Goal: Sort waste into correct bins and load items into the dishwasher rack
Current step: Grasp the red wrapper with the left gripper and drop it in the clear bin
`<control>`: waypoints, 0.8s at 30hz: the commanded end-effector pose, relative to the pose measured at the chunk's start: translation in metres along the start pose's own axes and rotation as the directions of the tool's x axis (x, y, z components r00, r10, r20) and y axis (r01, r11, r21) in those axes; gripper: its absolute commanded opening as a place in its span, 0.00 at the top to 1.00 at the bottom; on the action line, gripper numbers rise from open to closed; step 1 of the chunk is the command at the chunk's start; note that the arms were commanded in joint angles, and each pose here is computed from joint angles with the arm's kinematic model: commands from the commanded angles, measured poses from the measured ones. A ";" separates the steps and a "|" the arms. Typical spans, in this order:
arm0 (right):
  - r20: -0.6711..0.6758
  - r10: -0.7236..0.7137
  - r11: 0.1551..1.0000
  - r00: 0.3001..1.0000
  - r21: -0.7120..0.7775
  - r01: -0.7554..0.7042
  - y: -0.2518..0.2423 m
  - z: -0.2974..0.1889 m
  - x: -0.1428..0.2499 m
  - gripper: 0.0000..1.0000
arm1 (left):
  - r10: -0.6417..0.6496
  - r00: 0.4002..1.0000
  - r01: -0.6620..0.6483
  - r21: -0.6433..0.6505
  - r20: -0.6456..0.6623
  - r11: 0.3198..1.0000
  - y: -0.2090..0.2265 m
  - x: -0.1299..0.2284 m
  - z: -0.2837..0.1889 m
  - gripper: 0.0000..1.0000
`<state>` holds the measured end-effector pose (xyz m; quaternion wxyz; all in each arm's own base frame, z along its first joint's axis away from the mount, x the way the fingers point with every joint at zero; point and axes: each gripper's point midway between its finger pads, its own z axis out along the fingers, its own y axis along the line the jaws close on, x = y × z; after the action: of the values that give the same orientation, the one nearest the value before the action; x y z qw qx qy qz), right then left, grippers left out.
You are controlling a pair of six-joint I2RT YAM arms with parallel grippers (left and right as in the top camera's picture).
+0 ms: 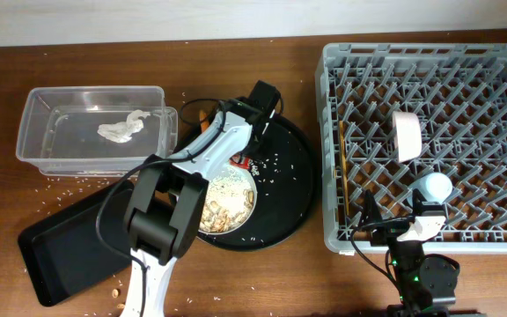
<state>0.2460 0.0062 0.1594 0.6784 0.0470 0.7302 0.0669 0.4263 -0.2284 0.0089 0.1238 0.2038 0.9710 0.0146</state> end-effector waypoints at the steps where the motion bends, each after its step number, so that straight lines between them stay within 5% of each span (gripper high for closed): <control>1: -0.002 0.002 1.000 1.000 -0.007 -0.002 0.001 0.000 0.002 0.02 | -0.010 1.000 0.010 -0.023 0.000 1.000 0.005 -0.010 -0.012 1.00; 4: -0.002 0.002 1.000 1.000 -0.007 -0.002 0.000 0.000 0.002 0.02 | -0.130 0.989 0.136 -0.082 0.075 0.987 0.050 -0.036 -0.104 1.00; 6: -0.002 0.002 1.000 1.000 -0.007 -0.002 0.000 0.000 0.002 0.02 | -0.313 0.943 0.326 -0.119 0.113 0.938 0.136 -0.020 -0.154 1.00; 8: -0.002 0.002 1.000 1.000 -0.007 -0.002 0.000 0.000 0.002 0.02 | -0.547 0.833 0.554 -0.156 0.090 0.818 0.218 0.014 -0.146 1.00; 11: -0.002 0.002 1.000 1.000 -0.007 -0.002 0.000 0.000 0.002 0.02 | -0.670 0.739 0.672 -0.133 0.068 0.728 0.268 0.040 -0.099 0.96; 12: -0.002 0.002 1.000 1.000 -0.007 -0.002 0.000 0.000 0.002 0.02 | -0.680 0.731 0.680 -0.137 0.055 0.720 0.273 0.043 -0.086 0.62; 13: -0.002 0.002 1.000 1.000 -0.007 -0.002 0.000 0.000 0.002 0.02 | -0.683 0.729 0.683 -0.134 0.049 0.718 0.274 0.044 -0.084 0.57; 15: -0.002 0.002 1.000 1.000 -0.007 -0.002 0.000 0.000 0.002 0.02 | -0.683 0.727 0.686 -0.108 0.066 0.720 0.272 0.038 -0.117 0.02; 16: -0.002 0.002 1.000 1.000 -0.007 -0.002 0.000 0.000 0.002 0.02 | -0.683 0.727 0.686 -0.060 0.067 0.725 0.264 0.033 -0.136 0.01; 18: -0.002 0.002 1.000 1.000 -0.007 -0.002 0.000 0.000 0.002 0.02 | -0.616 0.786 0.614 0.058 0.049 0.787 0.220 0.021 -0.165 0.24; 20: -0.002 0.002 1.000 1.000 -0.007 -0.002 0.000 0.000 0.002 0.02 | -0.463 0.886 0.463 -0.026 0.013 0.886 0.168 0.014 -0.149 0.40; 24: -0.002 0.002 1.000 1.000 -0.007 -0.002 0.000 0.000 0.002 0.02 | -0.339 0.939 0.338 -0.024 -0.064 0.941 0.105 0.021 -0.087 0.41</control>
<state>0.2460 0.0062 0.1594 0.6782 0.0471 0.7303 0.0670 0.4383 -0.1151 0.1428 0.1279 0.0092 0.9916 -0.0164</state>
